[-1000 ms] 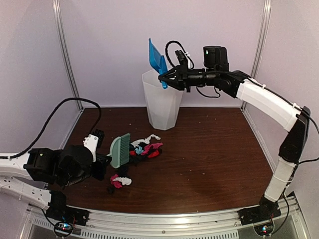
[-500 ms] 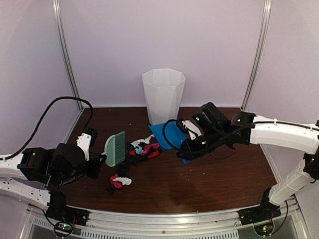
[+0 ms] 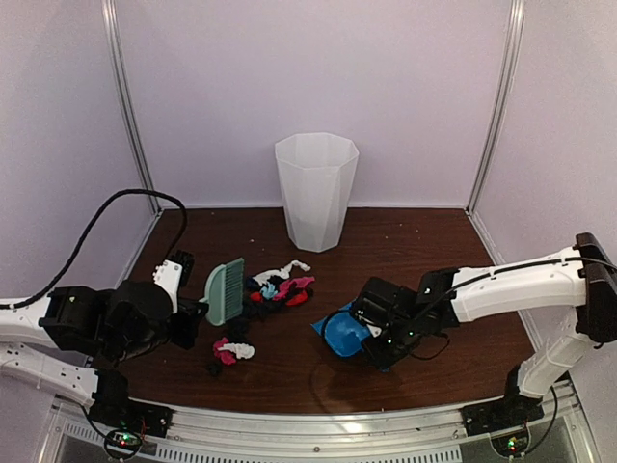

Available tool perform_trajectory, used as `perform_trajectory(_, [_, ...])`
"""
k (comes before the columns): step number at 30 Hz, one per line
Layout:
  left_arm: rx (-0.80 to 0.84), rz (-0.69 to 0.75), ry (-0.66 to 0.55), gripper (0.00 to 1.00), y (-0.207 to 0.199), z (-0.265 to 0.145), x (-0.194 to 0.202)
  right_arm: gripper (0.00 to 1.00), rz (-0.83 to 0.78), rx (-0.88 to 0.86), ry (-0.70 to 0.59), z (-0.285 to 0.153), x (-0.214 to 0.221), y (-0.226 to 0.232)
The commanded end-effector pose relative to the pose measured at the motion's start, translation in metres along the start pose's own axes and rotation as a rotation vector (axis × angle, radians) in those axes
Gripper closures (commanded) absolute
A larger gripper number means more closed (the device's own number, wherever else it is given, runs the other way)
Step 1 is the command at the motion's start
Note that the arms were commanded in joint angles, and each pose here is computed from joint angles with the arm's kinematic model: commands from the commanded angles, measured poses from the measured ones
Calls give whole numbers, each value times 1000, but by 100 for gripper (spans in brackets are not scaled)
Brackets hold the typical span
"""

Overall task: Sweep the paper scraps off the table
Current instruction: Put down the dustpan at the center of the board, then pick up the dustpan from the center of the board.

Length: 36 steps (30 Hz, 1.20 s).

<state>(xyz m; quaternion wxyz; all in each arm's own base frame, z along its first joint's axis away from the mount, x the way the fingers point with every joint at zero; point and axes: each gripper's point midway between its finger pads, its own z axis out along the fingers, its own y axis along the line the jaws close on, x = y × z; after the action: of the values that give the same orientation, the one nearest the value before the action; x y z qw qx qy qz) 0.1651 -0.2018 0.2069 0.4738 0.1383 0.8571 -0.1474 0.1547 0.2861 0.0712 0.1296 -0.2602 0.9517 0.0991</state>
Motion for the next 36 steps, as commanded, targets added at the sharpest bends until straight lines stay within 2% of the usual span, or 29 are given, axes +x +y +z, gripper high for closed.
perform_trajectory(1, [-11,-20,-19,100,0,2,-4,100,-6,85,60,29,16,-8])
perform_trajectory(6, [-12,-16,-16,100,0,2,-3,98,-32,96,96,51,20,-3])
perform_trajectory(10, [-10,-19,-22,100,1,1,-4,85,-58,81,109,58,22,3])
perform_trajectory(17, [-2,-26,-22,100,2,0,-3,50,-50,95,27,39,2,6])
perform_trajectory(21, [-3,-23,-17,100,1,1,-2,35,-45,74,-69,17,-16,10])
perform_trajectory(23, [-2,-26,-18,100,1,0,-2,18,-44,59,-136,6,-24,11])
perform_trajectory(24, [-1,-30,-20,100,1,0,-3,3,-43,41,-184,-3,-27,12])
perform_trajectory(30, [23,-32,-39,100,-1,-1,-5,0,13,-22,-496,-33,-28,-1])
perform_trajectory(33, [34,-33,-44,100,-3,-1,-7,0,59,-111,-640,-44,-21,-5])
perform_trajectory(36, [37,-28,-50,100,-5,0,-8,0,101,-184,-715,-45,-13,-8])
